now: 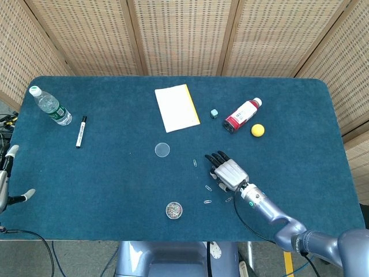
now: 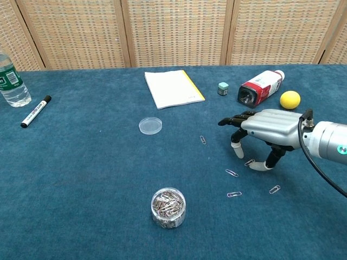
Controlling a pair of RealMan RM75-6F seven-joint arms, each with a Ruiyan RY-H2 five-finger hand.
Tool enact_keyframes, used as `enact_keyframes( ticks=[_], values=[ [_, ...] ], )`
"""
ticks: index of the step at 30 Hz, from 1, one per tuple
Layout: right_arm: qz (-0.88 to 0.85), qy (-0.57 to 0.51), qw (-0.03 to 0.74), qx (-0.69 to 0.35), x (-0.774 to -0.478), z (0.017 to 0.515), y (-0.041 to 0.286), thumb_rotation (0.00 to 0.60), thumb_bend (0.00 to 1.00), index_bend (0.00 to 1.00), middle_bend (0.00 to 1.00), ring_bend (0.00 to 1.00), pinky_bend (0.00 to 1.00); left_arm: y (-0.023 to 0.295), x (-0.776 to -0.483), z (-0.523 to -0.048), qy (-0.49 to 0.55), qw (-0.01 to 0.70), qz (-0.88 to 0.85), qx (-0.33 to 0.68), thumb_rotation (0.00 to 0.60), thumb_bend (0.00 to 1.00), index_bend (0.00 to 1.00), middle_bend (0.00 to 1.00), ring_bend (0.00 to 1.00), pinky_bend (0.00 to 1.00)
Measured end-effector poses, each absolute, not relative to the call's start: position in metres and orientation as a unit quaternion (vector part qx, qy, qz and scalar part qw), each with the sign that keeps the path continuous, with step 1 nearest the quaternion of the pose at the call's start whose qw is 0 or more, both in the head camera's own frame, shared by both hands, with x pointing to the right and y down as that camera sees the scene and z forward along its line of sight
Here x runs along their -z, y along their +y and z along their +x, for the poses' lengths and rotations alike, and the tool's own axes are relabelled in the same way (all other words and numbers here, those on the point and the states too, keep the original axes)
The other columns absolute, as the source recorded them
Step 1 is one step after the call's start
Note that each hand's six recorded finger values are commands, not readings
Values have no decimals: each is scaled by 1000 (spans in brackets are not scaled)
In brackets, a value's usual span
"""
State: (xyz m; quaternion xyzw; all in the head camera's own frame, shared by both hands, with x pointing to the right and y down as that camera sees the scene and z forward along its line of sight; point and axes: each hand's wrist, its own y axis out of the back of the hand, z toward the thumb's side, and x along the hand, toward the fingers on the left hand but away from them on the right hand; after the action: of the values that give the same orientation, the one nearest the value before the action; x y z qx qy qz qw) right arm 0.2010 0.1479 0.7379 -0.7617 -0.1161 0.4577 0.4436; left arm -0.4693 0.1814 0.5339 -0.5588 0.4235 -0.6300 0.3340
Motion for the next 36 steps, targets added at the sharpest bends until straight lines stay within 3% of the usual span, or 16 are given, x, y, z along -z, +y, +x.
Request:
enact_keyframes(
  ticks=[15,22,36],
  values=[
    [-759,-107,443,-465,-746,203,149,600,330,490,0,0,41,181,-537,-469,420,333,-559,633,600,29,0,0,0,0],
    [-757,-109,445,-466,-746,204,149,600,356,593,0,0,41,181,-537,-469,418,333,-560,633,600,30,0,0,0,0],
    [-756,-116,449,-462,-746,203,150,600,393,630,12,0,41,182,-537,-468,417,333,-561,633,600,30,0,0,0,0]
  ],
)
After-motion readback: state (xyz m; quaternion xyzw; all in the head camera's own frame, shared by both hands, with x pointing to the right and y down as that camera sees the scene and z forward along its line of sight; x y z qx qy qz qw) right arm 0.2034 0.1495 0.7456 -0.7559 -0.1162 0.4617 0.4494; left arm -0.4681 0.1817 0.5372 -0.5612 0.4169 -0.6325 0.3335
